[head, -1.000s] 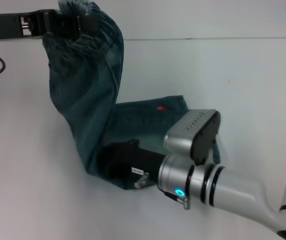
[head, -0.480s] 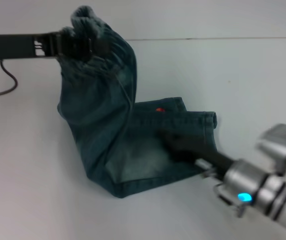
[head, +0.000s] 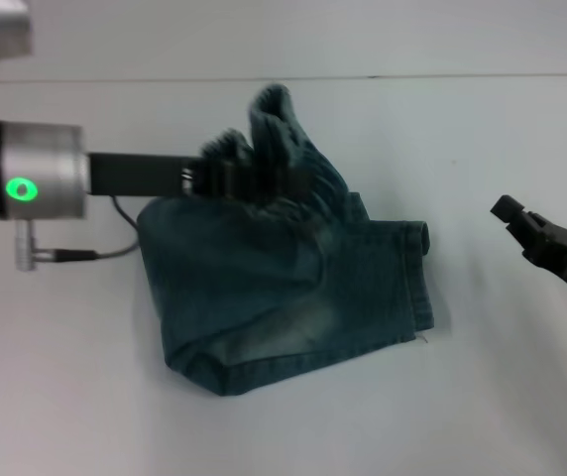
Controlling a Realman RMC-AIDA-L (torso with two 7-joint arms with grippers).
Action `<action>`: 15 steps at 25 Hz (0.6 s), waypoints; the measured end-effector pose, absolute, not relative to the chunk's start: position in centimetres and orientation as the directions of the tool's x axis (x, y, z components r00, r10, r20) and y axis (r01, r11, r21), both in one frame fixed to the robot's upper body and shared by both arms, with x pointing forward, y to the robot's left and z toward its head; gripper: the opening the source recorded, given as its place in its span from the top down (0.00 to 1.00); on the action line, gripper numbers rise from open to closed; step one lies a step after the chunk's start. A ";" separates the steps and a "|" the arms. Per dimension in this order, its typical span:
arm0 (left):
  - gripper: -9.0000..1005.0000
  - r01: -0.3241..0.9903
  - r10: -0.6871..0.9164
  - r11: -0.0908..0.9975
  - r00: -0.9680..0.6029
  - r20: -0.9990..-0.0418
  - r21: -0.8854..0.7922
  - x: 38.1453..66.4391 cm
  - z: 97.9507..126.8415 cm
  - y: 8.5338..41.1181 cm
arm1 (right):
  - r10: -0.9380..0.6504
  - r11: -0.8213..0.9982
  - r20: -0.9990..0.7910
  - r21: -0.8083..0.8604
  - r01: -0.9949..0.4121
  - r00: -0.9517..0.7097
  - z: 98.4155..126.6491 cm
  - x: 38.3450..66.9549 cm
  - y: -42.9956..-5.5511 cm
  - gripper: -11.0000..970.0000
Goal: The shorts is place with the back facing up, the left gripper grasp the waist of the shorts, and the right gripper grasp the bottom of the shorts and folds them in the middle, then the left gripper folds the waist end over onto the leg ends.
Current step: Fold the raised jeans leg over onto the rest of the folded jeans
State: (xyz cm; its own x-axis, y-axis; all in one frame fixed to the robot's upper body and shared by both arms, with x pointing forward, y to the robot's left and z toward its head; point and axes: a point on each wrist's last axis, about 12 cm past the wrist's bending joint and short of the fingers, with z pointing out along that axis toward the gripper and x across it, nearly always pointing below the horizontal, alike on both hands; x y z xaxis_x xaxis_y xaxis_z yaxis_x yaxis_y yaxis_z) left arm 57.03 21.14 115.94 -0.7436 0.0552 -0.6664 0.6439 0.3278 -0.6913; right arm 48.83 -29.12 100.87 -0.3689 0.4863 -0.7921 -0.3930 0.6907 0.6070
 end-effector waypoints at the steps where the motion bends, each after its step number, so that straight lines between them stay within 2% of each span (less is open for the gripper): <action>1: 0.91 0.642 0.061 0.328 -0.746 -0.663 -0.693 57.1 115.4 20.7 | 0.486 0.692 -0.793 0.606 -0.392 -0.367 100.9 48.8 -29.4 0.97; 10: 0.91 0.666 0.161 0.342 -0.736 -0.657 -0.663 57.1 111.6 17.0 | 0.469 0.689 -0.802 0.594 -0.414 -0.371 101.1 48.8 -29.5 0.96; 15: 0.91 0.730 0.237 0.283 -0.682 -0.692 -0.622 56.4 110.8 15.2 | 0.466 0.686 -0.803 0.593 -0.422 -0.371 101.4 48.9 -29.9 0.96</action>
